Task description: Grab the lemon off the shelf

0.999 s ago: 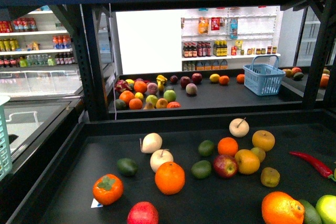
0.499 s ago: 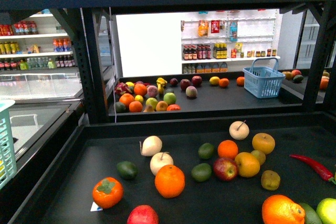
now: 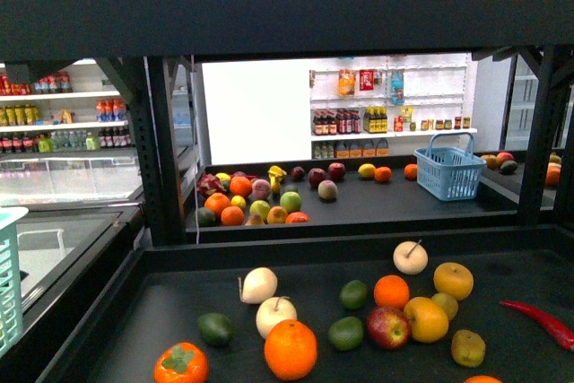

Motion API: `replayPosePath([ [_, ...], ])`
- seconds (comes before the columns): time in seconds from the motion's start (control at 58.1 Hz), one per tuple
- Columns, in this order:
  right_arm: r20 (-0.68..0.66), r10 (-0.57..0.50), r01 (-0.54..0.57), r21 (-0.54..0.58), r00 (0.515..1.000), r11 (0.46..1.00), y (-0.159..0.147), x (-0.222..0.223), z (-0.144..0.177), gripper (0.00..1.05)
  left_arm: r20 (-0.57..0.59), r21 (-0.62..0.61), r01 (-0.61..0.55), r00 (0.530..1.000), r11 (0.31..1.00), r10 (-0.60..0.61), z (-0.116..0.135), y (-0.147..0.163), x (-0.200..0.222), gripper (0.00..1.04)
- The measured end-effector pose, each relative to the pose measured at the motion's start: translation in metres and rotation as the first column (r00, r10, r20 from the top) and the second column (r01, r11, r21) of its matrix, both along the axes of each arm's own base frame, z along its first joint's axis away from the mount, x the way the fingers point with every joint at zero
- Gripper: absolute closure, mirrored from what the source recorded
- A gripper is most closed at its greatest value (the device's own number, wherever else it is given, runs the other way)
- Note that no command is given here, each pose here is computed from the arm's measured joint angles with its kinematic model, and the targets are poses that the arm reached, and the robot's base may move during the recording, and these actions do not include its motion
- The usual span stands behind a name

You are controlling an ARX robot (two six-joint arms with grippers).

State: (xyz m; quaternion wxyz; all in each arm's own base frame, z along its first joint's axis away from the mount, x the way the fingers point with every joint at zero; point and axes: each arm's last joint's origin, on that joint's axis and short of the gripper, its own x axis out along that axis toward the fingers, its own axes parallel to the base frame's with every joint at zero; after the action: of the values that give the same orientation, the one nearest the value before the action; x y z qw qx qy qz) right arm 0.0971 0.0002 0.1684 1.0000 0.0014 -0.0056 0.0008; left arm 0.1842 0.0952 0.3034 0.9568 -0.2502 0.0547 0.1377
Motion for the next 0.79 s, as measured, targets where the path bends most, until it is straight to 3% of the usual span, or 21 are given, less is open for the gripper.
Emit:
replayPosePath([
  [0.103,0.000,0.000,0.000,0.000,1.000,1.000,0.000,0.000,0.000,0.07,0.054,0.115,0.056,0.997,0.992,-0.062,0.010,-0.023,-0.028,0.11],
  [0.155,0.000,0.000,0.000,0.000,1.000,1.000,0.000,0.000,0.000,0.07,0.117,0.279,0.168,0.971,0.946,-0.207,0.010,-0.033,-0.037,0.22],
  [0.207,0.000,0.000,0.000,0.000,1.000,1.000,0.000,0.000,0.000,0.07,0.106,0.394,0.201,0.959,0.897,-0.262,-0.002,-0.042,-0.041,0.32],
  [0.379,0.000,0.000,0.000,0.000,1.000,1.000,0.000,0.000,0.000,0.07,0.034,0.456,0.229,0.961,0.860,-0.274,-0.049,-0.058,-0.047,0.64],
  [0.585,0.000,0.000,0.000,0.000,1.000,1.000,0.000,0.000,0.000,0.07,0.036,0.477,0.232,0.959,0.848,-0.282,-0.077,-0.073,-0.056,1.02],
  [0.792,0.000,0.000,0.000,0.000,1.000,1.000,0.000,0.000,0.000,0.07,0.035,0.481,0.234,0.958,0.845,-0.285,-0.099,-0.083,-0.064,1.02],
])
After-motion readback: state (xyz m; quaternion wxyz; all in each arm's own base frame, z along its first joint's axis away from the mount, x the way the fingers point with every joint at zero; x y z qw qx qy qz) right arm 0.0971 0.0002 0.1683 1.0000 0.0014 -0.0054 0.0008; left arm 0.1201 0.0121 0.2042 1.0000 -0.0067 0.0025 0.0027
